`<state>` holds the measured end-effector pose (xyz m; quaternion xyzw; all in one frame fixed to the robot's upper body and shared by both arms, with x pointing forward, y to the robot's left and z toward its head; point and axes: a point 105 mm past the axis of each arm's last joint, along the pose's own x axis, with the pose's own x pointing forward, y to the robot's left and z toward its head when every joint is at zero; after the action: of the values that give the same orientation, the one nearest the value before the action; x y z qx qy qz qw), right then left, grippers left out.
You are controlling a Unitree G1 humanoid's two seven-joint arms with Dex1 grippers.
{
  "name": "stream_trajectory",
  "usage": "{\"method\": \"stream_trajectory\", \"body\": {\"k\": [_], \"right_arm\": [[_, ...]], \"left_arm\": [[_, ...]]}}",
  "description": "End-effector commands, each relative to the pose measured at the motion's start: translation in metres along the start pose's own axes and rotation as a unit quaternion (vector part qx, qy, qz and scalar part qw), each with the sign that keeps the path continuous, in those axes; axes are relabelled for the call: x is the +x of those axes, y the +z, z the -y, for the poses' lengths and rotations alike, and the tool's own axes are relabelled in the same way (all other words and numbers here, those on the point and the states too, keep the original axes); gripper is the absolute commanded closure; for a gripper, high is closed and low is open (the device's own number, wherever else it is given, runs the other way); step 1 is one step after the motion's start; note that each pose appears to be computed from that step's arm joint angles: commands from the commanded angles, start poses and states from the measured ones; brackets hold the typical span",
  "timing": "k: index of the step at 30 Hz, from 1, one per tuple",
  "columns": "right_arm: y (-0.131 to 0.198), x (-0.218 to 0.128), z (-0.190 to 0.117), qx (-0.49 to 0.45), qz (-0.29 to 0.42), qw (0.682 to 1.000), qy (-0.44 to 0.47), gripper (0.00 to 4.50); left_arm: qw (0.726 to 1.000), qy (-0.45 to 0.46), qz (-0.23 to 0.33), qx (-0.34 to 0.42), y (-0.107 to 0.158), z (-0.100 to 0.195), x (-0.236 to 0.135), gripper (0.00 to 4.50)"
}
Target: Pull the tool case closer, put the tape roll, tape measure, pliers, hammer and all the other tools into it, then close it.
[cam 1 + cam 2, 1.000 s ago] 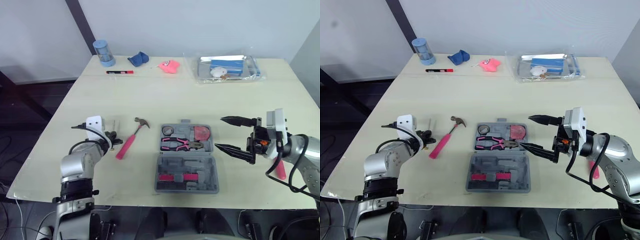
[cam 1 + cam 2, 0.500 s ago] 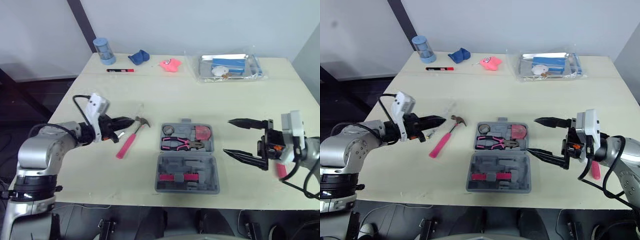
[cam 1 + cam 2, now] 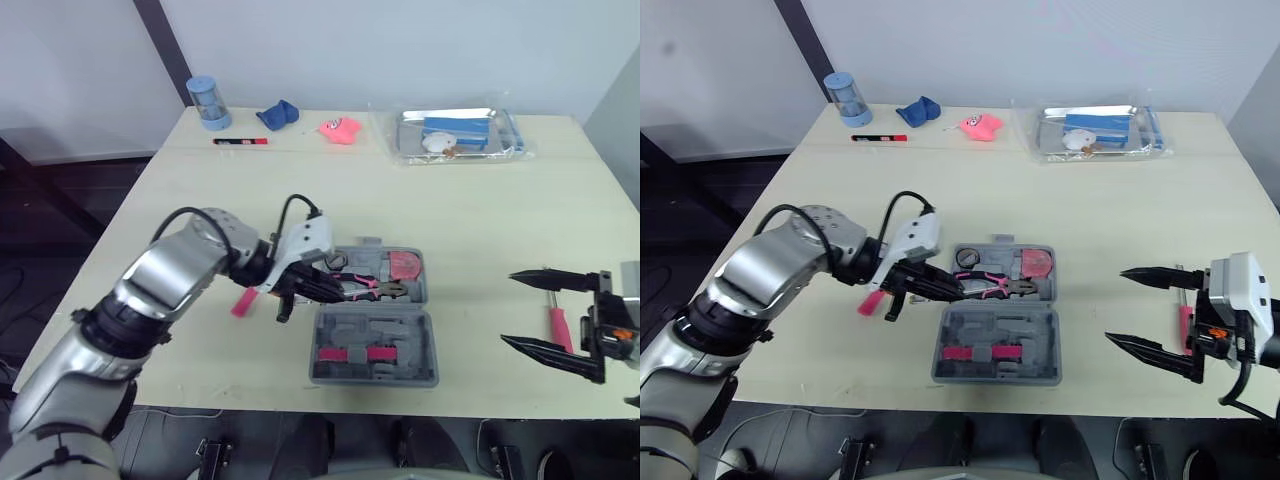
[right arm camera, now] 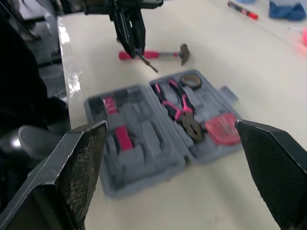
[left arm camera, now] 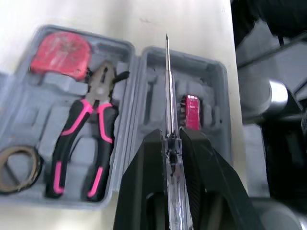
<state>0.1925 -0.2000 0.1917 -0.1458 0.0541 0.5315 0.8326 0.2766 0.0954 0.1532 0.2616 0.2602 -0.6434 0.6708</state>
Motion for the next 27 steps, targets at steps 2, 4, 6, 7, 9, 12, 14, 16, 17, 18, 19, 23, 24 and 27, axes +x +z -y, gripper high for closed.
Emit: {"method": "stream_trajectory", "body": {"k": [2,4,6,7,9,12,14,16,17,18,19,23,24,27], "right_arm": [[0.004,-0.010,-0.002,-0.012,-0.011,1.000,-0.005,0.00],[0.001,-0.013,-0.001,-0.008,-0.017,1.000,-0.007,0.00],[0.000,-0.013,-0.001,-0.007,-0.020,1.000,-0.006,0.00],[-0.001,-0.013,0.000,-0.007,-0.020,1.000,-0.005,0.00],[-0.002,-0.013,0.000,-0.007,-0.022,1.000,-0.005,0.00],[-0.005,-0.011,0.001,-0.005,-0.023,1.000,-0.005,0.00],[-0.005,-0.010,0.000,-0.005,-0.022,1.000,-0.006,0.00],[-0.006,-0.009,0.000,-0.006,-0.022,1.000,-0.006,0.00],[-0.007,-0.009,0.000,-0.006,-0.022,1.000,-0.007,0.00],[-0.007,-0.009,0.000,-0.005,-0.022,1.000,-0.007,0.00],[-0.007,-0.008,0.000,-0.005,-0.022,1.000,-0.008,0.00],[-0.008,-0.009,-0.001,-0.006,-0.023,1.000,-0.010,0.00],[-0.009,-0.009,-0.001,-0.006,-0.023,1.000,-0.011,0.00],[-0.009,-0.010,-0.001,-0.006,-0.024,1.000,-0.012,0.00]], "left_arm": [[0.999,0.007,-0.035,0.018,0.000,-0.007,0.017,4.50],[0.999,0.012,-0.042,0.013,0.002,-0.009,0.028,4.50],[0.999,0.009,-0.049,0.015,0.001,-0.009,0.037,4.50],[0.998,0.009,-0.054,0.018,0.001,-0.008,0.041,4.50],[0.998,0.008,-0.059,0.017,0.000,-0.008,0.050,4.50],[0.996,0.020,-0.078,0.026,-0.003,-0.012,0.061,4.50],[0.995,0.027,-0.087,0.036,-0.003,-0.016,0.066,4.50],[0.995,0.021,-0.089,0.037,-0.002,-0.016,0.069,4.50],[0.995,0.022,-0.093,0.040,-0.003,-0.017,0.070,4.50],[0.994,0.024,-0.096,0.042,-0.004,-0.017,0.070,4.50],[0.994,0.025,-0.099,0.045,-0.005,-0.018,0.071,4.50],[0.993,0.018,-0.103,0.046,-0.005,-0.018,0.075,4.50],[0.993,0.017,-0.104,0.047,-0.005,-0.018,0.076,4.50],[0.993,0.012,-0.105,0.046,-0.005,-0.016,0.078,4.50]]}}
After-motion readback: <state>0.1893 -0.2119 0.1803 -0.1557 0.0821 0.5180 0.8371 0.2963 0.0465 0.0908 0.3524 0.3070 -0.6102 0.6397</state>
